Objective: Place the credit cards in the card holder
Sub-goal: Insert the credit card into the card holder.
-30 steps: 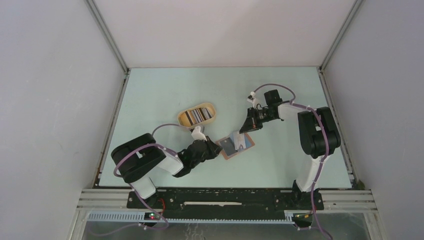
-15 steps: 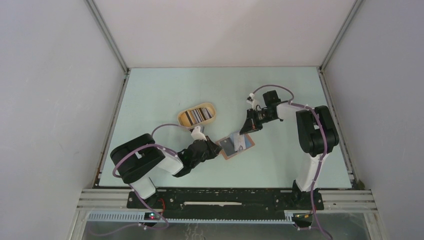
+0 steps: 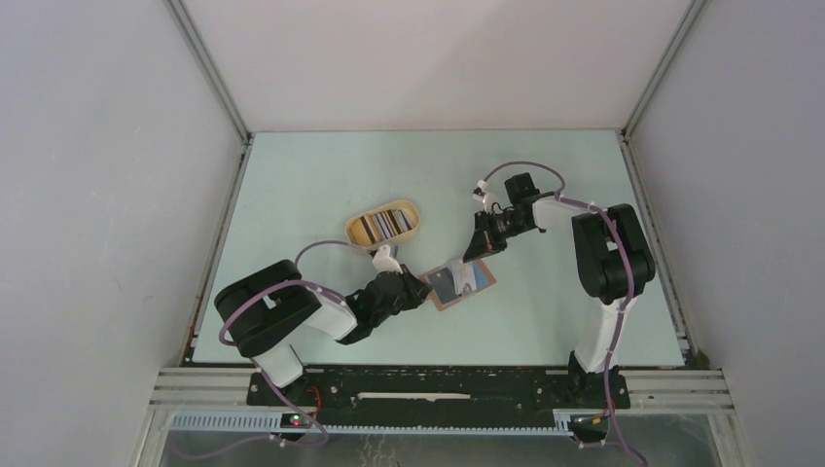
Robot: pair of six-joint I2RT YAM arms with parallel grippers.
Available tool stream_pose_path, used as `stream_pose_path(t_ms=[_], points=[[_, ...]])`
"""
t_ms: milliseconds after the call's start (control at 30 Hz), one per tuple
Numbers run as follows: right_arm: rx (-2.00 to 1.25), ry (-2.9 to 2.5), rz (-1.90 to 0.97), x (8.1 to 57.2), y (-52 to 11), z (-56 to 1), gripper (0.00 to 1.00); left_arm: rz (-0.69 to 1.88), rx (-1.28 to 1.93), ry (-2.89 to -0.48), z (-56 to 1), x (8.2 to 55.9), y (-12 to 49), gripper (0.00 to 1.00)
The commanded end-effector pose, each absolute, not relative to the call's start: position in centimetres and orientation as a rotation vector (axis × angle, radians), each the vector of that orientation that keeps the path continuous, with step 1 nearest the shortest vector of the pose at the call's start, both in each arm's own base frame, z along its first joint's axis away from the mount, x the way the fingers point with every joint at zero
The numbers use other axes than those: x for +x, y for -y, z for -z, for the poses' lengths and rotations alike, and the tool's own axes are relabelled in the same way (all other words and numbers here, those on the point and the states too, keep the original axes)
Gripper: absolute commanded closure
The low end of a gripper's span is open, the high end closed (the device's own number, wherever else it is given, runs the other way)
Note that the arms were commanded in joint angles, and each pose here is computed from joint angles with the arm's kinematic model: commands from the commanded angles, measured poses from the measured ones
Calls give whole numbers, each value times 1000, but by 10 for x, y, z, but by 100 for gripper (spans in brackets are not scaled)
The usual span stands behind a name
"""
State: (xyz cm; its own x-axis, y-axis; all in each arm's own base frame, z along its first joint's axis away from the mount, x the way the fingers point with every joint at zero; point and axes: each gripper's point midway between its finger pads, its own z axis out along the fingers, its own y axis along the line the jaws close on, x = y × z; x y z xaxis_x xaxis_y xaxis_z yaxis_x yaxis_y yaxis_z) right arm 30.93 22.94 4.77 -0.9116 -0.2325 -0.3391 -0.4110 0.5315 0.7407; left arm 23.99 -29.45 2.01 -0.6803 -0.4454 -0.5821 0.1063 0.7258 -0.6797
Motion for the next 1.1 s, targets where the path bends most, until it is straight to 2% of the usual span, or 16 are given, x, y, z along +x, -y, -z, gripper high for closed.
stream_pose_path(t_ms=[0, 1067], points=[[-608, -2555, -1321, 312, -234, -49, 100, 878, -262, -2137, -26, 249, 297, 96], [-568, -2682, -1374, 292, -233, -32, 100, 857, -257, -2156, -23, 250, 298, 97]])
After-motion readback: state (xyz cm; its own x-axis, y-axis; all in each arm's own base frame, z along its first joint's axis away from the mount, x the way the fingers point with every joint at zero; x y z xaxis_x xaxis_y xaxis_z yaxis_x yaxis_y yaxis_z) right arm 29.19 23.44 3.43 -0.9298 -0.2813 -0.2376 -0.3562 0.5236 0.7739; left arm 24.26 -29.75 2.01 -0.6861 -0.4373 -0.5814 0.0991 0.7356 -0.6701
